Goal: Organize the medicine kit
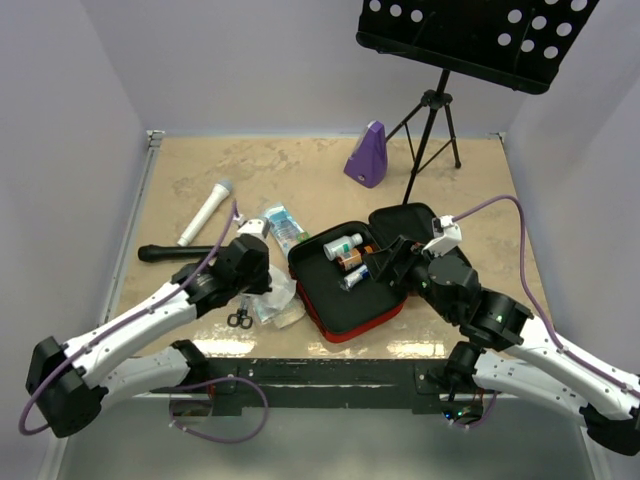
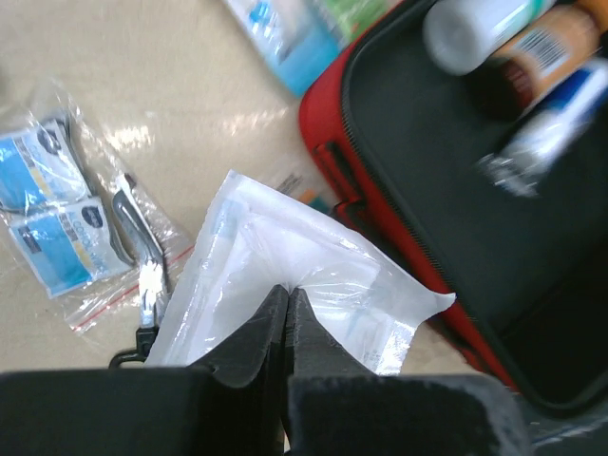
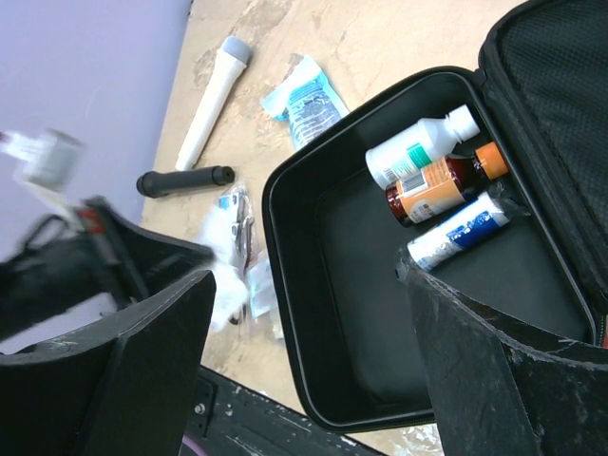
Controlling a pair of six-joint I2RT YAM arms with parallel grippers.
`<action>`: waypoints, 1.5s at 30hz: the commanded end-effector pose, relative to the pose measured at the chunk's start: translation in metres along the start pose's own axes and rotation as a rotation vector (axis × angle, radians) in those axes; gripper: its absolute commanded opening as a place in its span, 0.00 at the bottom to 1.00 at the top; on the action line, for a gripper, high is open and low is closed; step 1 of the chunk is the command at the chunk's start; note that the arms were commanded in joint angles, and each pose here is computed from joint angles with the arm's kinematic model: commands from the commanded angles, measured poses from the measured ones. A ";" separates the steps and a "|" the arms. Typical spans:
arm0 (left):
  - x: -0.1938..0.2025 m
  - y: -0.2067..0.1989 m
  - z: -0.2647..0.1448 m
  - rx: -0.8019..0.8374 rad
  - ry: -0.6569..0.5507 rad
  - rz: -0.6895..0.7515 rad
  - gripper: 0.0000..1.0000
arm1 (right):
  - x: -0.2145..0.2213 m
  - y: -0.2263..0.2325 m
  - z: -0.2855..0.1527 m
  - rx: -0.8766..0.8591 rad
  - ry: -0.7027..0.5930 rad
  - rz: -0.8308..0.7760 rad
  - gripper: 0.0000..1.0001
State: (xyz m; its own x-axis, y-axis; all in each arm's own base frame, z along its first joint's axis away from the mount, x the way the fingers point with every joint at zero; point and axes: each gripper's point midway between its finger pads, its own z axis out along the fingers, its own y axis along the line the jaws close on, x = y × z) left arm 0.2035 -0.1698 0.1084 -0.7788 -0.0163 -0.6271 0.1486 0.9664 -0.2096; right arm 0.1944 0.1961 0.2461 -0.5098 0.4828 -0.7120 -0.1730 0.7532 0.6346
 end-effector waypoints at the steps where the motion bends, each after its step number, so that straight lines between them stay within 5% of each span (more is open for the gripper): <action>1: -0.057 -0.025 -0.044 0.099 -0.168 -0.131 0.00 | -0.012 0.012 -0.001 -0.032 -0.033 0.014 0.86; 11: -0.096 -0.116 -0.034 0.405 -0.241 -0.515 0.00 | -0.010 0.012 0.003 -0.029 -0.039 0.046 0.87; 20: -0.066 -0.193 0.011 0.404 -0.130 -0.581 0.00 | -0.019 0.008 -0.004 -0.004 -0.062 0.062 0.87; 33: -0.019 -0.213 0.076 0.204 -0.020 -0.716 0.00 | -0.014 0.002 -0.008 -0.001 -0.046 0.058 0.87; 40: 0.011 -0.222 0.088 0.176 0.054 -0.726 0.10 | -0.011 0.000 -0.009 -0.010 -0.048 0.070 0.87; 45: 0.014 -0.222 0.088 0.180 0.060 -0.696 0.32 | -0.010 -0.001 -0.009 -0.009 -0.045 0.069 0.87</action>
State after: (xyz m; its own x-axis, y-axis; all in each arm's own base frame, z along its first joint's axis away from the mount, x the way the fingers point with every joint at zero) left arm 0.2092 -0.3970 0.0657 -0.7684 -0.5790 -0.2724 -0.3045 0.7053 -0.6401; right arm 0.1925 0.1873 0.2558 -0.4851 0.5428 -0.6856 -0.1519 0.7198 0.6773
